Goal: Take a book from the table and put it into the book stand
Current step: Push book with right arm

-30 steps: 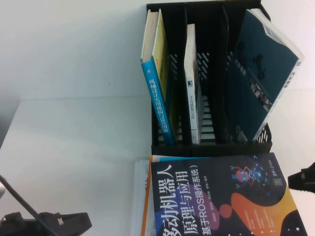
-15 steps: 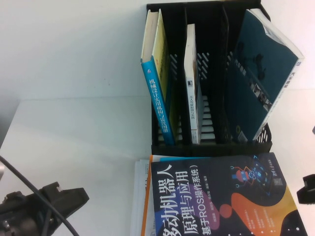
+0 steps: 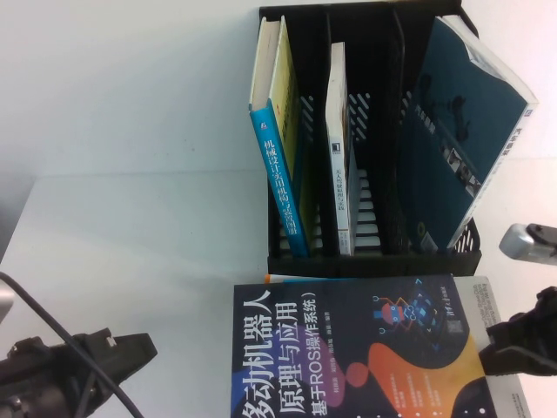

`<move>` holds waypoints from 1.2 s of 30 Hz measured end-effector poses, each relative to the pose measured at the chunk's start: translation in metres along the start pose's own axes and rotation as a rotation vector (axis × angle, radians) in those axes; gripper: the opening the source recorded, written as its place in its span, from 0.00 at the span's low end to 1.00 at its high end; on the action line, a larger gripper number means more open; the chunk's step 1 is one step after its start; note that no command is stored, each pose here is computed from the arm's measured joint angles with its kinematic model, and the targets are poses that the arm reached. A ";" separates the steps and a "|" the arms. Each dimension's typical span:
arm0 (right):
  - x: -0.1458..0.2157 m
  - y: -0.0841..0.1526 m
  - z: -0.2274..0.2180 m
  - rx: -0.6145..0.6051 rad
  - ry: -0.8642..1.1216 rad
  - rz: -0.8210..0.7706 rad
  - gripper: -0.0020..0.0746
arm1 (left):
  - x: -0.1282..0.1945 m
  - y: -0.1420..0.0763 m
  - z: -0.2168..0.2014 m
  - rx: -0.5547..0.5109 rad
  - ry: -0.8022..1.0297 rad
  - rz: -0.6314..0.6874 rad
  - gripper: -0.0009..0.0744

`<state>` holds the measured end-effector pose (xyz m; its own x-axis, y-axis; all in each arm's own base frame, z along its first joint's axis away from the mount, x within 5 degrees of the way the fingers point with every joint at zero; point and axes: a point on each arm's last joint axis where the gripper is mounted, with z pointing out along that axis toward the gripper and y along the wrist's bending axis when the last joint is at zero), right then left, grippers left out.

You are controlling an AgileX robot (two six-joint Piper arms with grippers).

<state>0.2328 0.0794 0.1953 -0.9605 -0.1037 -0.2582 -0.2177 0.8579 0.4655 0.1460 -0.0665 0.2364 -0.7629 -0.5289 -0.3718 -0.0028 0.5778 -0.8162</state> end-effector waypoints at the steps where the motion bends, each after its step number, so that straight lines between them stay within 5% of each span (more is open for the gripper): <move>1: 0.000 0.001 0.001 -0.002 -0.003 -0.002 0.02 | 0.000 0.000 0.000 -0.002 -0.003 0.006 0.01; 9: -0.003 0.012 0.006 -0.004 -0.042 -0.023 0.02 | -0.015 -0.007 0.004 0.017 -0.068 -0.003 0.01; 15: -0.003 0.021 0.014 -0.015 -0.042 -0.036 0.02 | -0.031 -0.024 0.026 0.095 0.085 0.028 0.07; 25: 0.000 0.025 0.016 -0.038 -0.016 -0.037 0.02 | -0.051 -0.004 0.077 0.213 0.474 -0.053 0.79; 36: 0.000 0.026 0.016 -0.043 -0.013 -0.034 0.02 | -0.071 0.029 0.069 0.164 0.489 -0.028 0.89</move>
<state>0.2301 0.1096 0.1933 -0.9502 -0.1251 -0.2854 -0.2573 0.8317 0.4920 0.2448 -0.0550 0.2086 -0.9771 -0.1680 -0.1304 0.0437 0.4416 -0.8961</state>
